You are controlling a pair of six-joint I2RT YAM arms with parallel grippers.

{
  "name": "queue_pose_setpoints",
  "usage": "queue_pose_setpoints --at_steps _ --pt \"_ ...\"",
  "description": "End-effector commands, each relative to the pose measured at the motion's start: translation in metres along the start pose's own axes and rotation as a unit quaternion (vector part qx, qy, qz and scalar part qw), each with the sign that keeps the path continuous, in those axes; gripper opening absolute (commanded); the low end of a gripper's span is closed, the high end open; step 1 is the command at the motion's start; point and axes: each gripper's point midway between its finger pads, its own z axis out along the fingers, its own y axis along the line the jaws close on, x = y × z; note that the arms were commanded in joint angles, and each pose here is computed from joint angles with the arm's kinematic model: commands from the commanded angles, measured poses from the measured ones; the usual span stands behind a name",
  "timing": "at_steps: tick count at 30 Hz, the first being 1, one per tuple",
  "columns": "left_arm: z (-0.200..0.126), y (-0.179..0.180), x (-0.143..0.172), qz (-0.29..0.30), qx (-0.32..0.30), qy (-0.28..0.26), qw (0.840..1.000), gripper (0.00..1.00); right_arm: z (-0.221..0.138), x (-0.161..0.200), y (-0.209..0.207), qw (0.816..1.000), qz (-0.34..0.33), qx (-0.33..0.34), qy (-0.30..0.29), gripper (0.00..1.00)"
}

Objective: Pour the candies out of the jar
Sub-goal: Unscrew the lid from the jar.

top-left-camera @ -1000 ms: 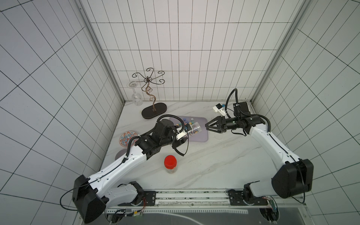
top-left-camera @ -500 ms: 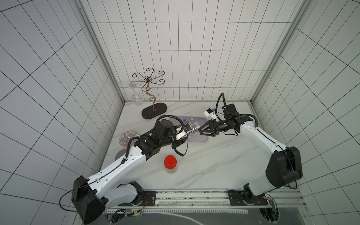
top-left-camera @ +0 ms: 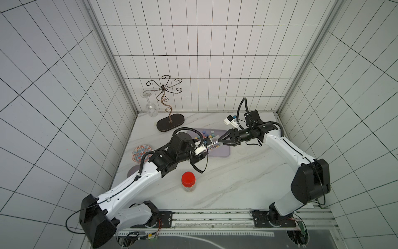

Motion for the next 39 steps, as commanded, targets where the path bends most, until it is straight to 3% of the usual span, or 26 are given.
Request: queue_pose_setpoints --at_steps 1,12,25,39 --pt "-0.003 0.001 -0.014 0.006 -0.002 -0.029 1.000 0.29 -0.002 -0.015 0.028 0.999 -0.047 -0.020 -0.001 0.64" --pt "-0.004 0.000 -0.014 0.006 0.001 -0.029 1.000 0.29 -0.002 -0.020 0.028 0.998 -0.059 -0.009 -0.004 0.70" --pt "-0.004 0.000 -0.014 0.006 0.000 -0.029 1.000 0.29 -0.009 -0.023 0.028 0.998 -0.065 0.003 -0.011 0.65" --pt "-0.003 0.000 -0.014 0.005 0.001 -0.029 1.000 0.29 -0.018 -0.025 0.027 0.997 -0.070 0.016 -0.023 0.68"
